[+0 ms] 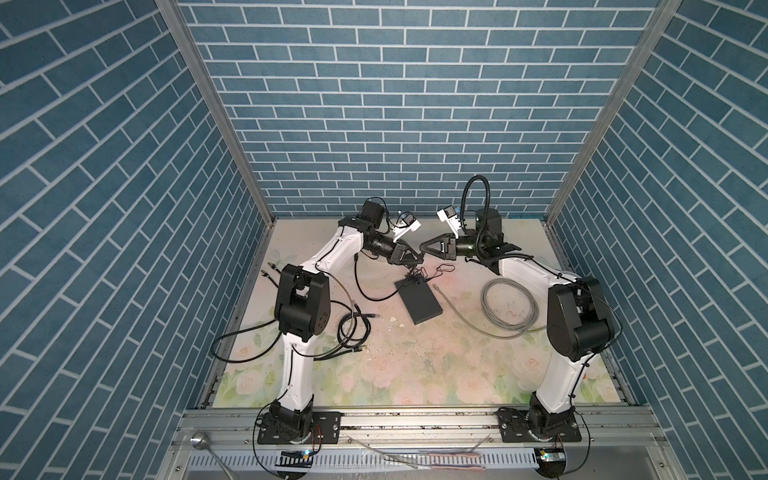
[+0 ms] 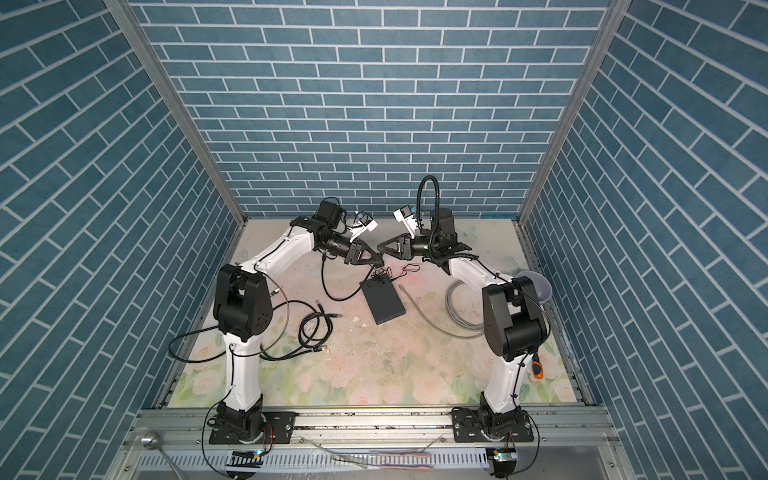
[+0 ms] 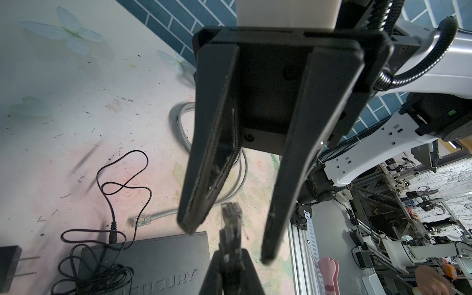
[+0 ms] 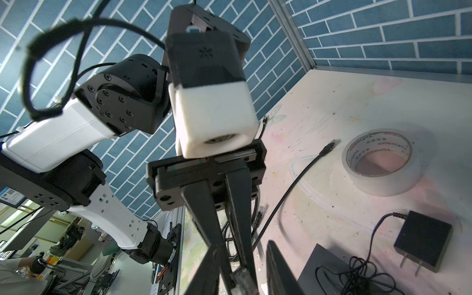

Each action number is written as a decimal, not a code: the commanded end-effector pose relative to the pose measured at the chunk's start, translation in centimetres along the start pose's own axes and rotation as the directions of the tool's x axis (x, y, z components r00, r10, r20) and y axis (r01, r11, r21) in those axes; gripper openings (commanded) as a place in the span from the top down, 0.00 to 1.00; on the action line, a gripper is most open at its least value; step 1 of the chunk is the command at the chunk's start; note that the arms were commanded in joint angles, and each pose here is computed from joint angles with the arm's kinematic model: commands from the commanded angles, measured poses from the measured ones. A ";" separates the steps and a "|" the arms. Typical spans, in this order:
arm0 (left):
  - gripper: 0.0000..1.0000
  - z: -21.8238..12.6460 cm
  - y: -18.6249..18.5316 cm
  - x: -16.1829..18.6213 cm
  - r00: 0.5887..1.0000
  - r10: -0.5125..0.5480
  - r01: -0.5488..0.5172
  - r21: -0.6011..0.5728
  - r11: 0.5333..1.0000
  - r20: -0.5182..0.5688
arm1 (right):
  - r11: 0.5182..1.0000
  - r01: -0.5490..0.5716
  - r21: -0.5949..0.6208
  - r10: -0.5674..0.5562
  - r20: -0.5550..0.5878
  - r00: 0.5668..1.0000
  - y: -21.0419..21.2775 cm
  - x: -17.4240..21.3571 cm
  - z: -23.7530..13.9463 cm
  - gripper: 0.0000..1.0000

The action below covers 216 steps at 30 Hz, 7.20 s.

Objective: Insert the plug into the switch port

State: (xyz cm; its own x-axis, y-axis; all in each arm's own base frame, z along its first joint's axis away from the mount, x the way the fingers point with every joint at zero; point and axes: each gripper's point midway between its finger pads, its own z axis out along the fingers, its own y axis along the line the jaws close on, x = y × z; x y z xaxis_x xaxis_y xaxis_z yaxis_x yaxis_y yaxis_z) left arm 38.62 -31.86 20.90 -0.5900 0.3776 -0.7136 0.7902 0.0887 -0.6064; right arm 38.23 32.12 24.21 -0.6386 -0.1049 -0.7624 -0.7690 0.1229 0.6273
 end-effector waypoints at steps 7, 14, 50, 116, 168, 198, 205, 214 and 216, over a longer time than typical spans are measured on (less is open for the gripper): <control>0.95 -0.8 -0.7 -0.4 1.000 0.012 -0.012 0.020 1.000 0.028 | 0.999 -0.006 -0.044 0.006 -0.009 1.000 0.1 1.0 0.4 0.81; 0.95 -1.3 -0.7 -0.7 0.998 0.010 -0.011 0.028 1.000 0.056 | 0.999 -0.022 -0.037 0.022 -0.009 1.000 -0.4 1.4 0.6 0.68; 0.96 -1.9 -1.2 -0.7 0.998 0.019 -0.021 0.030 0.999 0.053 | 0.991 -0.026 -0.134 0.031 0.035 0.999 0.2 0.9 1.2 0.86; 0.76 -1.4 6.0 1.6 0.946 0.246 -0.323 -0.635 0.702 -0.210 | 0.795 -0.591 0.135 0.545 0.268 0.794 -6.2 2.8 4.2 1.00; 0.97 -2.3 6.0 4.5 0.943 0.208 -0.325 -0.589 0.740 -0.259 | 0.804 -0.570 0.168 0.524 0.251 0.814 -6.1 3.7 3.4 0.68; 0.78 -3.2 6.4 4.4 0.944 0.205 -0.325 -0.628 0.707 -0.258 | 0.785 -0.599 0.160 0.567 0.207 0.798 -6.0 5.1 5.3 0.93; 0.74 -3.7 5.8 4.4 0.946 0.225 -0.323 -0.614 0.720 -0.233 | 0.780 -0.607 0.151 0.572 0.221 0.790 -6.3 4.8 5.2 0.95; 0.73 -3.0 5.9 4.3 0.949 0.221 -0.312 -0.591 0.744 -0.223 | 0.790 -0.598 0.135 0.564 0.220 0.796 -5.7 4.1 5.2 0.95; 0.72 -3.0 6.0 4.3 0.950 0.220 -0.311 -0.590 0.745 -0.223 | 0.792 -0.596 0.132 0.563 0.216 0.797 -5.6 4.0 5.3 0.95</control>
State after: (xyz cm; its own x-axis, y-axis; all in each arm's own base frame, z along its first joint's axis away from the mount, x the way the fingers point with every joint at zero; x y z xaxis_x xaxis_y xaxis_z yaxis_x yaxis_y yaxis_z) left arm 41.27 -26.66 14.73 -0.3657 0.5899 -0.7199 0.8610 0.5082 -0.0209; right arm 39.75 35.98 16.15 -0.9389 0.1907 -0.2866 -0.2184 0.3137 0.9241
